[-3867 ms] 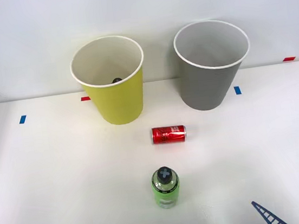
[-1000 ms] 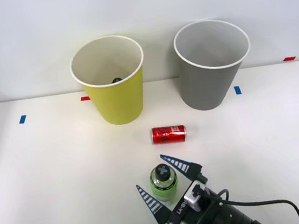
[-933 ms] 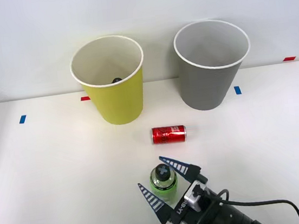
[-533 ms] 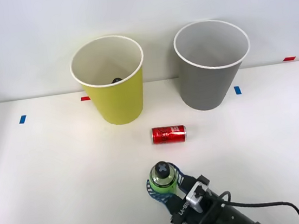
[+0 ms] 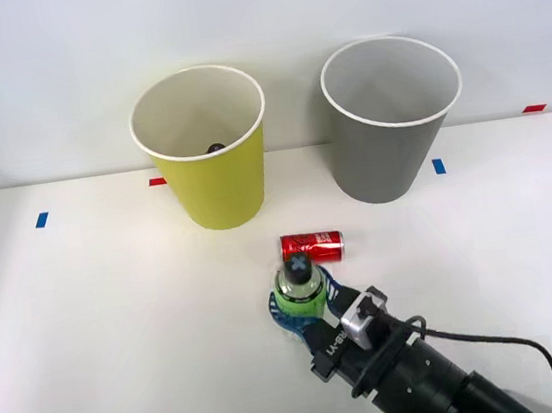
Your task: Put cans in the gray bin, plastic bottles in the light green bin
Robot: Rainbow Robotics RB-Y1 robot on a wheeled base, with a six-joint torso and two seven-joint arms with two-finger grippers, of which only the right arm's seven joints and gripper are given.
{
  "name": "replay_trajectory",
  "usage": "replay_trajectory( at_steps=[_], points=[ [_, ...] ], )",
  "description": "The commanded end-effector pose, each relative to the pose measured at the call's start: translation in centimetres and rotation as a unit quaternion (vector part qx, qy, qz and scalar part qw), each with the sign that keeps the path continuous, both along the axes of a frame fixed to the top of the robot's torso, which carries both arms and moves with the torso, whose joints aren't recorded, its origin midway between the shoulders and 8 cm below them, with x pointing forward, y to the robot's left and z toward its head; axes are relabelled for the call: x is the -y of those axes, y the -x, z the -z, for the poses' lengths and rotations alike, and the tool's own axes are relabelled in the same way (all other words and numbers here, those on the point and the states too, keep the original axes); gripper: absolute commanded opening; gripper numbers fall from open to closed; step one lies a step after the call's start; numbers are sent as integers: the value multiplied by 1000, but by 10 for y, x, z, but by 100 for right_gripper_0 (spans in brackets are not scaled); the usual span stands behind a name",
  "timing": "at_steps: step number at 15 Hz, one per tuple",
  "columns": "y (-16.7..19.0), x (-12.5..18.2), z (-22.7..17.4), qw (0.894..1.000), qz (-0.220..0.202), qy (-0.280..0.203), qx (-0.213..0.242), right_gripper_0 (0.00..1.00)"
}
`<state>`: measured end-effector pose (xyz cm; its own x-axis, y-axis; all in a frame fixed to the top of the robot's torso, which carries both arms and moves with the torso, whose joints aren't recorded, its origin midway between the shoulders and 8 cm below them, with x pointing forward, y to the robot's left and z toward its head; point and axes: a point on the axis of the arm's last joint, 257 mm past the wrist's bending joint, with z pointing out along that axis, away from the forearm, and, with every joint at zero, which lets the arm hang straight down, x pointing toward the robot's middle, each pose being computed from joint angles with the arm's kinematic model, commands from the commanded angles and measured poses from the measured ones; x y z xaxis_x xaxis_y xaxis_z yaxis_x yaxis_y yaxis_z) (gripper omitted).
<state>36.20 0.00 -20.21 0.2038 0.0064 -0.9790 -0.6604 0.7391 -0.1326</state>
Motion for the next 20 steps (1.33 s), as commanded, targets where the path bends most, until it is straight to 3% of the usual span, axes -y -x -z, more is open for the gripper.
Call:
replay_trajectory(
  at_steps=[1,8,12,18,20],
  points=[
    [-17,1,-43,1000,3,-15,0,0],
    [-32,-18,-149,994,-35,-103,-5,0],
    [-48,-34,-192,993,-46,-110,17,0],
    [-80,-59,-269,991,-56,-123,13,0],
    [-105,-73,-280,988,-53,-145,16,0]
  ],
)
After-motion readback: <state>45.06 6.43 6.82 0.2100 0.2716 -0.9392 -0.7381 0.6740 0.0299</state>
